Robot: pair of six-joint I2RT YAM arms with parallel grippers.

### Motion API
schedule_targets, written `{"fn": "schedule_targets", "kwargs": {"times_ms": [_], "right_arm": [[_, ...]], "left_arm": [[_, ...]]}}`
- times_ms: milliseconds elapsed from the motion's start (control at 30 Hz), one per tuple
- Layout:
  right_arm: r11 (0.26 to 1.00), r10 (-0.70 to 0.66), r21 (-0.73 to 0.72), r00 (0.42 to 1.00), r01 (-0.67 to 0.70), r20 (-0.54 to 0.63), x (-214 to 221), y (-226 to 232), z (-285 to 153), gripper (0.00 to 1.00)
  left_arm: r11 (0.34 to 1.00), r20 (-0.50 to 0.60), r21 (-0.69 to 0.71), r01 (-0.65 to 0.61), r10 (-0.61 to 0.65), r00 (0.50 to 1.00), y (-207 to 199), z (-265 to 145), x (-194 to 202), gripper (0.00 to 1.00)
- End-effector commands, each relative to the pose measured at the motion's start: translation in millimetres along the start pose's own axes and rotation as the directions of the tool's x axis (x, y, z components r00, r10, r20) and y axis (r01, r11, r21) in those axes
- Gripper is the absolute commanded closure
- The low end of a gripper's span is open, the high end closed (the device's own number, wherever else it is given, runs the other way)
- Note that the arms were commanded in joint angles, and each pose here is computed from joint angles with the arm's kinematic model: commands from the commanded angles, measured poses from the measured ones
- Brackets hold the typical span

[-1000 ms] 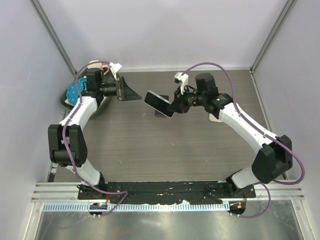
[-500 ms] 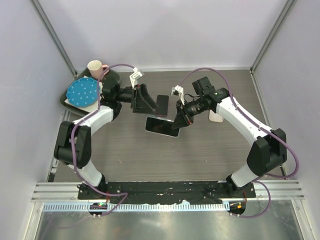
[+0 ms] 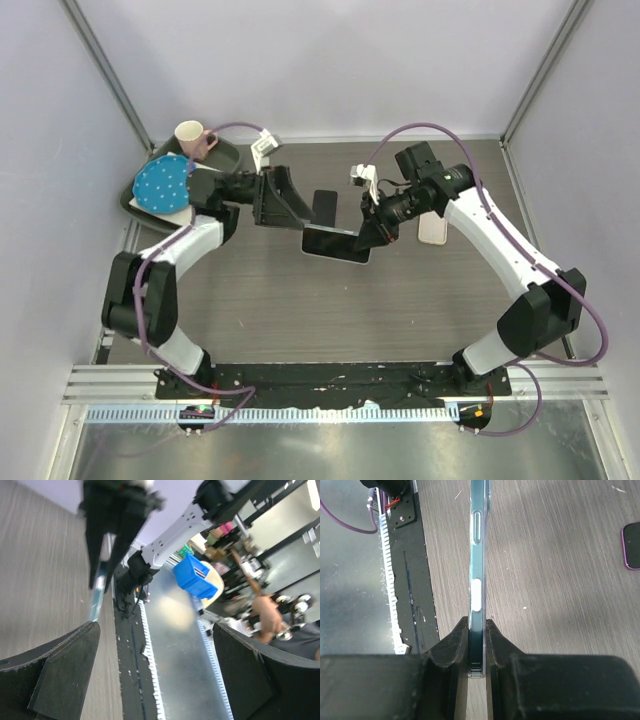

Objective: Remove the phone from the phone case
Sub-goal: Adjust the phone.

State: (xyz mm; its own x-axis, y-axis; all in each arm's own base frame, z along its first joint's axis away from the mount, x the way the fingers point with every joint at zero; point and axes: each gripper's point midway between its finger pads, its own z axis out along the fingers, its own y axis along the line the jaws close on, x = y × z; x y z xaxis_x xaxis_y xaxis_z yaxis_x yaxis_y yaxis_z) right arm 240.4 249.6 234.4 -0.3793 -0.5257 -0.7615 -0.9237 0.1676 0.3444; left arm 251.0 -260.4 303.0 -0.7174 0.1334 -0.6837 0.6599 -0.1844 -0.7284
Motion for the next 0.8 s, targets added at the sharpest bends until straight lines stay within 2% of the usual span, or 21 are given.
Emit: {"fn": "schedule_targets", "kwargs": {"times_ms": [0, 33, 67, 100, 133, 167, 200, 233, 267, 300, 400, 467, 500, 533, 567, 600, 633, 667, 700, 733, 767], "right_arm": [[0.986, -0.164, 0.017, 0.982, 0.163, 0.091, -25.9, 29.5, -26.9, 0.99], [0.987, -0.163, 0.011, 0.983, 0.162, 0.085, -23.3, 32.6, -28.1, 0.99], [0.986, -0.165, 0.016, 0.983, 0.165, 0.081, -22.0, 33.4, -29.5, 0.99], [0.985, -0.172, 0.014, 0.982, 0.172, 0.081, -20.5, 36.7, -30.6, 0.99], [0.985, -0.172, 0.014, 0.982, 0.172, 0.081, -18.9, 39.1, -31.6, 0.99], [0.985, -0.17, 0.011, 0.982, 0.17, 0.084, -18.3, 40.7, -31.9, 0.99], [0.985, -0.171, 0.013, 0.981, 0.17, 0.092, -19.4, 44.7, -34.4, 0.99], [0.986, -0.165, 0.02, 0.982, 0.164, 0.096, -19.9, 45.1, -35.6, 0.99], [0.986, -0.166, 0.026, 0.981, 0.164, 0.102, -21.3, 46.0, -36.3, 0.99], [0.984, -0.175, 0.033, 0.978, 0.172, 0.113, -23.9, 47.9, -38.3, 0.99], [0.984, -0.175, 0.036, 0.977, 0.172, 0.118, -23.6, 51.4, -40.4, 0.99], [0.984, -0.179, 0.046, 0.977, 0.175, 0.119, -23.8, 52.1, -42.1, 0.99], [0.983, -0.18, 0.048, 0.976, 0.176, 0.119, -23.1, 52.5, -42.3, 0.99], [0.983, -0.181, 0.055, 0.977, 0.176, 0.116, -22.8, 51.5, -43.0, 0.99], [0.983, -0.182, 0.056, 0.977, 0.176, 0.115, -22.0, 51.2, -42.4, 0.99], [0.982, -0.185, 0.059, 0.976, 0.18, 0.115, -22.3, 51.0, -42.7, 0.99], [0.982, -0.187, 0.062, 0.976, 0.18, 0.114, -22.2, 50.9, -43.1, 0.99], [0.981, -0.188, 0.07, 0.976, 0.181, 0.109, -21.5, 49.8, -43.6, 0.99], [0.98, -0.191, 0.075, 0.976, 0.184, 0.105, -20.7, 48.6, -43.5, 0.99], [0.979, -0.193, 0.081, 0.976, 0.185, 0.099, -19.5, 46.5, -42.9, 0.99], [0.978, -0.196, 0.095, 0.977, 0.188, 0.086, -17.1, 41.7, -42.6, 0.99]], "left_arm": [[0.819, 0.056, 0.034, -0.573, 0.571, 0.819, -111.9, 1.3, -38.5, 0.0], [0.801, 0.075, 0.015, -0.599, 0.596, 0.799, -118.9, -2.2, -48.4, 0.0], [0.809, 0.119, -0.032, -0.588, 0.587, 0.801, -124.4, -7.1, -68.3, 0.0], [0.798, 0.203, -0.133, -0.588, 0.603, 0.772, -123.3, -21.9, -94.3, 0.0], [0.887, 0.246, -0.212, -0.411, 0.456, 0.855, -100.2, -29.8, -104.8, 0.0], [0.715, 0.164, -0.374, -0.591, 0.678, 0.717, -80.3, -41.2, -120.5, 0.0], [0.661, 0.109, -0.467, -0.588, 0.703, 0.703, -83.0, -38.8, -119.3, 0.0], [0.623, 0.069, -0.655, -0.428, 0.613, 0.787, -43.3, -52.6, -114.1, 0.0], [0.572, 0.015, -0.664, -0.481, 0.654, 0.757, -44.9, -50.2, -116.7, 0.0], [0.597, 0.026, -0.651, -0.47, 0.636, 0.771, -42.0, -47.7, -113.3, 0.0], [0.705, 0.029, -0.536, -0.464, 0.565, 0.825, -40.2, -33.0, -82.2, 0.0], [0.78, 0.015, -0.387, -0.492, 0.539, 0.842, -40.2, -19.5, -51.2, 0.0], [0.843, 0.056, -0.345, -0.413, 0.458, 0.887, -41.4, -15.1, -41.9, 0.0], [0.819, 0.083, -0.342, -0.461, 0.515, 0.853, -36.6, -14.5, -44.5, 0.0], [0.814, 0.104, -0.382, -0.438, 0.509, 0.855, -30.9, -16.1, -47.6, 0.0], [0.825, 0.109, -0.453, -0.338, 0.427, 0.898, -16.7, -18.0, -39.0, 0.0], [0.743, 0.061, -0.517, -0.425, 0.527, 0.848, -17.7, -20.9, -45.4, 0.0], [0.694, 0.024, -0.576, -0.433, 0.543, 0.839, -10.1, -17.6, -42.8, 0.0], [0.684, -0.021, -0.584, -0.437, 0.526, 0.85, -6.8, -16.4, -30.3, 0.0], [0.659, -0.06, -0.573, -0.487, 0.56, 0.827, -10.5, -15.8, -30.1, 0.0], [0.687, -0.075, -0.528, -0.499, 0.547, 0.834, -15.4, -9.5, -23.0, 0.0]]}}
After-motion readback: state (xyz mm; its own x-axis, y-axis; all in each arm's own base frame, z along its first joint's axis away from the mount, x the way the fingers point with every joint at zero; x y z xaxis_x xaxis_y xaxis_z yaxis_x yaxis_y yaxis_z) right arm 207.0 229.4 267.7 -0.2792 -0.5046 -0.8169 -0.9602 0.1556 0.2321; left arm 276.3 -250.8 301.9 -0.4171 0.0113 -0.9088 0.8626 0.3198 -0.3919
